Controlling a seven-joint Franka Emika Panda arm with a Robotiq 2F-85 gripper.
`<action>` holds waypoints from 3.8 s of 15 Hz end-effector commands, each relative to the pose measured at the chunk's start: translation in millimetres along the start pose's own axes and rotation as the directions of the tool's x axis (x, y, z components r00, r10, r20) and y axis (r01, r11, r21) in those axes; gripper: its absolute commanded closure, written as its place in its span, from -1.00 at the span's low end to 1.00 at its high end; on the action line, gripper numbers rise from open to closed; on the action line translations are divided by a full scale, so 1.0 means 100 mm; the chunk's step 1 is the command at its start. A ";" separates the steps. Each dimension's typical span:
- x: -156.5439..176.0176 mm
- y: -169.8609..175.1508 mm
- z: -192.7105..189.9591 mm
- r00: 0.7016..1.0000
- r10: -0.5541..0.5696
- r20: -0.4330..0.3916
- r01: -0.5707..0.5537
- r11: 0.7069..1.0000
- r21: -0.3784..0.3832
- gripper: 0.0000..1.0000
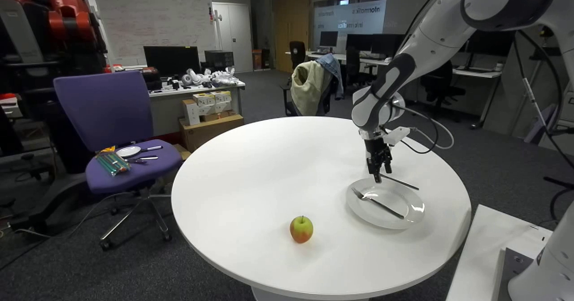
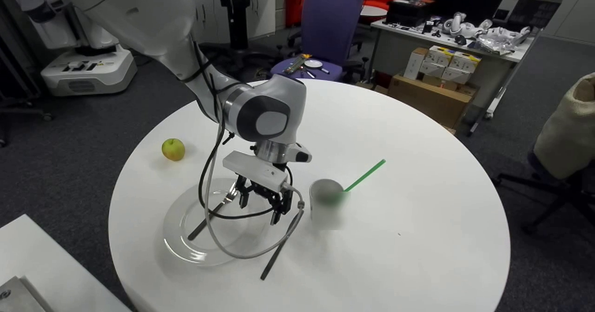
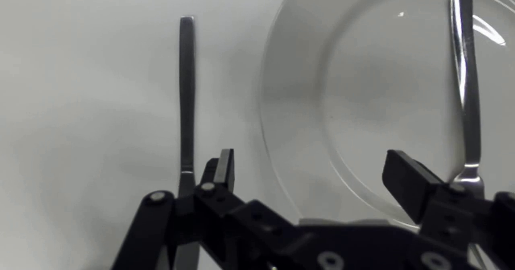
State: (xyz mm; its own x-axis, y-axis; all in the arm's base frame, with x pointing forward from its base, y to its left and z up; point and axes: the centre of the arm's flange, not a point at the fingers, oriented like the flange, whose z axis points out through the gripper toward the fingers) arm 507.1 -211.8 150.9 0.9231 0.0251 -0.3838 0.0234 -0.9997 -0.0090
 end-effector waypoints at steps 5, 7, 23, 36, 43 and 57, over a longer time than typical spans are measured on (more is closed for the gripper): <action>-0.10 -0.76 0.09 0.992 -0.128 0.022 0.129 0.990 -0.059 -1.00; -0.16 -0.95 0.11 0.986 -0.164 0.032 0.166 0.983 -0.078 -1.00; -0.20 -1.20 0.22 0.987 0.118 -0.106 -0.117 0.993 0.015 -0.46; -0.14 -1.14 0.15 0.985 0.156 -0.079 -0.154 0.988 0.021 0.95; -0.23 -1.32 -0.10 0.984 0.129 -0.119 -0.130 0.992 0.001 0.95; -0.14 -2.64 -0.27 0.995 -0.033 -0.094 0.030 0.999 -0.029 0.95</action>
State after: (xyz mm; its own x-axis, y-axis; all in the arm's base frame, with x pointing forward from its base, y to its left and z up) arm 500.7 32.9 172.3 0.9566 0.0597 -0.2853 0.0686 -0.9974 0.0213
